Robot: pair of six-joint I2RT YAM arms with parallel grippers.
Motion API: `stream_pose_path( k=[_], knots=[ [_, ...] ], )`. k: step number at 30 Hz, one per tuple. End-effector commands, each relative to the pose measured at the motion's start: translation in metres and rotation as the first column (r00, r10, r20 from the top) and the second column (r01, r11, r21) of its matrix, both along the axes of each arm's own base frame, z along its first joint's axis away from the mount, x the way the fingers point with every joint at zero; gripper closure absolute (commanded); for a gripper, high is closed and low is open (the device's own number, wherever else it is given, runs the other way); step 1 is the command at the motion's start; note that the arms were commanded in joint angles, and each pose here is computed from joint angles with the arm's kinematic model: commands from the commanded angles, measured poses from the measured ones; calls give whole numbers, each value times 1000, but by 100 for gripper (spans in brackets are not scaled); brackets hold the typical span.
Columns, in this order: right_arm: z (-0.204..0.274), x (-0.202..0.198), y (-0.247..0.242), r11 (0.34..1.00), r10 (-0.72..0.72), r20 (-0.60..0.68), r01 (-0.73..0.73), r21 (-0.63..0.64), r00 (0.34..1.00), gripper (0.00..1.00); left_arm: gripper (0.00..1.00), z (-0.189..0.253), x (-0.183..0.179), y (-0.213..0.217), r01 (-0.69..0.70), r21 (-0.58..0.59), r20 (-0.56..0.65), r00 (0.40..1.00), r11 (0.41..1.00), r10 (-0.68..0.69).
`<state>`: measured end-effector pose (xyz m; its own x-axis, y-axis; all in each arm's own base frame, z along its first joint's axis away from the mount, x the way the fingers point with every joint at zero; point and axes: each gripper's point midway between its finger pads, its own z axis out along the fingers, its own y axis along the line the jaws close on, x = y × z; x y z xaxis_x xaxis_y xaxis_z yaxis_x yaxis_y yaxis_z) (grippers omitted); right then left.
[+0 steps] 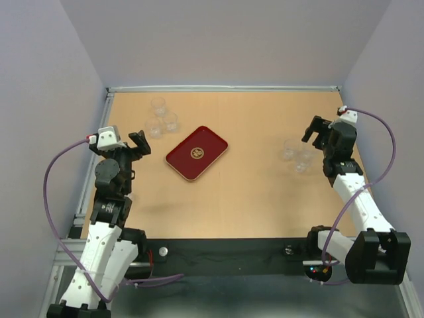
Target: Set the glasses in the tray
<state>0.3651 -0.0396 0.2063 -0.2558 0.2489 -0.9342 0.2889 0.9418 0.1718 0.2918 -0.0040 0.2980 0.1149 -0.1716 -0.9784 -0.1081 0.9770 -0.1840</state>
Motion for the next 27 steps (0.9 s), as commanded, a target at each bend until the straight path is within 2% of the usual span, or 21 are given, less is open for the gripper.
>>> stream_pose_path(
  k=[1,2,3,4,5,11,13,15,19,27],
  knots=[
    [48,14,22,989,145,119,-144,-20,982,0,1,15,-1,-13,62,-78,-10,998,995,-63],
    [48,14,32,970,237,107,-230,-74,966,0,1,13,0,-15,68,-93,-29,997,993,-71],
    [44,12,57,922,385,99,-378,-81,918,0,1,7,-3,-16,68,-106,-66,995,992,-75],
    [41,9,71,880,472,88,-463,-104,877,0,1,4,-4,-17,67,-132,-85,993,989,-78],
    [31,3,87,801,591,57,-578,-156,804,0,1,0,-9,-16,59,-142,-118,990,988,-76],
    [-14,-16,93,737,657,-67,-659,-147,751,0,1,-4,-27,-18,37,-255,-170,982,966,-83],
    [-14,-21,95,727,670,-72,-673,-137,739,0,1,-12,-32,-22,29,-321,-199,975,947,-98],
    [-11,-26,103,680,716,-67,-716,-156,695,0,1,-23,-37,-25,7,-396,-229,968,918,-106],
    [-6,-32,103,663,726,-64,-721,-200,685,0,2,-47,-45,-28,-53,-475,-306,946,878,-108],
    [-2,-33,102,664,723,-60,-716,-216,689,0,7,-92,-58,-14,-251,-481,-481,876,840,-13]
  ],
)
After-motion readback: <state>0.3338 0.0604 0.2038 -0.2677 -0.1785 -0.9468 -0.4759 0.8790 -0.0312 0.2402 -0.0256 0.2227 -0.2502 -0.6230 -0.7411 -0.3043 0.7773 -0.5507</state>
